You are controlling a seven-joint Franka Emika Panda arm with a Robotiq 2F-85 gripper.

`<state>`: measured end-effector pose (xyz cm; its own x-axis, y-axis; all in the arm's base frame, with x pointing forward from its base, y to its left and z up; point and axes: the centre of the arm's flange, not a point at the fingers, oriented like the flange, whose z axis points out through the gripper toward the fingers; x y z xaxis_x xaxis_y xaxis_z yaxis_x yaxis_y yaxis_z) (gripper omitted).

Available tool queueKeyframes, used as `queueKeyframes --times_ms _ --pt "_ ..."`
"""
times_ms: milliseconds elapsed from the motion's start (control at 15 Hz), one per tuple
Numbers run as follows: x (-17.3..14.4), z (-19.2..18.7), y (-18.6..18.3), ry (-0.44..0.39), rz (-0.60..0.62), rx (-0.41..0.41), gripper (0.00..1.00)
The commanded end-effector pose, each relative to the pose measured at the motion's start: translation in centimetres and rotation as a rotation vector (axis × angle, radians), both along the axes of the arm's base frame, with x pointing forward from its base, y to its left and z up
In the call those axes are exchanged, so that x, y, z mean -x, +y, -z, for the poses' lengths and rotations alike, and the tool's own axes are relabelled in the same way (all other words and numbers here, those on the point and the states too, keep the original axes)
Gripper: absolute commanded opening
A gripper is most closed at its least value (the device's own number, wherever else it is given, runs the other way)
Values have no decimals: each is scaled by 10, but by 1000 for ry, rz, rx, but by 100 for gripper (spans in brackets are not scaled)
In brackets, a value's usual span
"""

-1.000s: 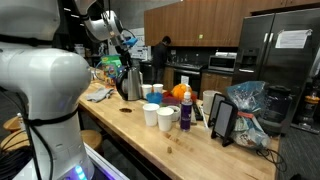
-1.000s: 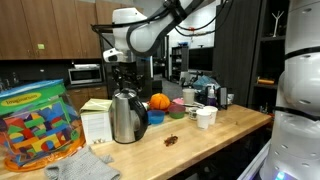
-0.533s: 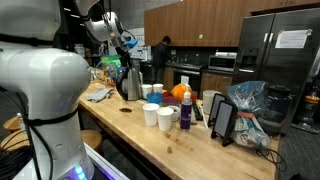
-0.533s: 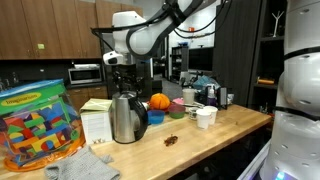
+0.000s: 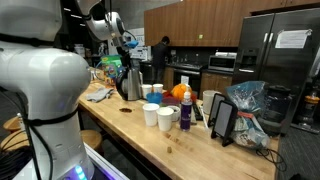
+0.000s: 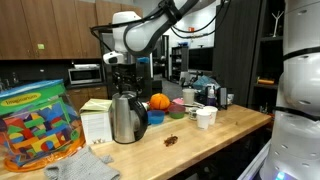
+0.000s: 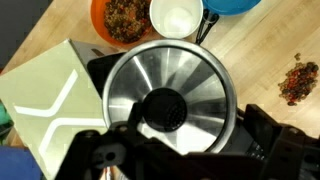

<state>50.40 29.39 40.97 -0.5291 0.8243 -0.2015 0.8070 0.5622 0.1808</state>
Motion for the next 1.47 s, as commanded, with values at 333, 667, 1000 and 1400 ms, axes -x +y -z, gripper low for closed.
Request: queueKeyframes --times_ms 333,667,1000,1400 --pt "-1 11 12 66 -6 48 100" --pt "14 -17 22 40 -17 102 100" --pt "27 -46 33 -72 -32 156 100" --pt "43 -84 24 -160 4 140 100"
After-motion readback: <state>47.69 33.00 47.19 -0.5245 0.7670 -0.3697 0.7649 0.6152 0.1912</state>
